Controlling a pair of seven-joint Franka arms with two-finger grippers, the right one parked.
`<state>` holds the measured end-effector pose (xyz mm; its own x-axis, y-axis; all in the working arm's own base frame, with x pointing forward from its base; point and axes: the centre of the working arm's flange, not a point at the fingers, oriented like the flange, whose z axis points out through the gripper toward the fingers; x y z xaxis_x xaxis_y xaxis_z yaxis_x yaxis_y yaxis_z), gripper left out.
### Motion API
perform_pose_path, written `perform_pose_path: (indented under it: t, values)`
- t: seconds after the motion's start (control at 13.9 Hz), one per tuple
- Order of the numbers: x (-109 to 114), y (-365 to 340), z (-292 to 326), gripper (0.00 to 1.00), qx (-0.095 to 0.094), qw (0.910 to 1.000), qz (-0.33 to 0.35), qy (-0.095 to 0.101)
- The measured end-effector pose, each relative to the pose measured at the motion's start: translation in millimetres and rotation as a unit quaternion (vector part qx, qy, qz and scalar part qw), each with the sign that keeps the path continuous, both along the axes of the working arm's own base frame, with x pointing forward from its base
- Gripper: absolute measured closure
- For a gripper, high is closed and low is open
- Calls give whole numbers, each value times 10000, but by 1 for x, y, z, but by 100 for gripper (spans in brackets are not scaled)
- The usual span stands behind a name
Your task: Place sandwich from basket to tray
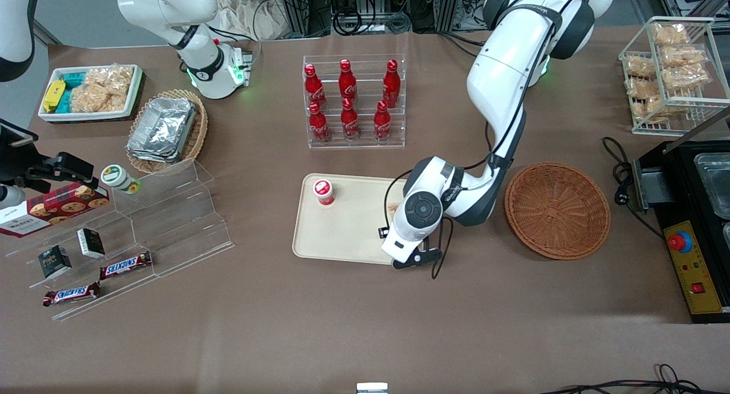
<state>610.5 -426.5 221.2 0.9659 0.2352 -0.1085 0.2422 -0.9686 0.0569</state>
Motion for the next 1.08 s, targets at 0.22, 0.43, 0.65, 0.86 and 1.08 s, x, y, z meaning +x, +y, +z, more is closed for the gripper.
perform_pose_path:
  t: [0.22,0.43,0.65,0.86,1.08]
  values:
    - [10,-1,61,0,-130,9981,541,-247]
    - [13,36,176,0,40,9948,963,-327]
    - [9,103,283,0,256,9897,1304,-541]
    - [12,154,323,0,357,9842,1594,-689]
    - [23,198,336,0,366,9827,1636,-783]
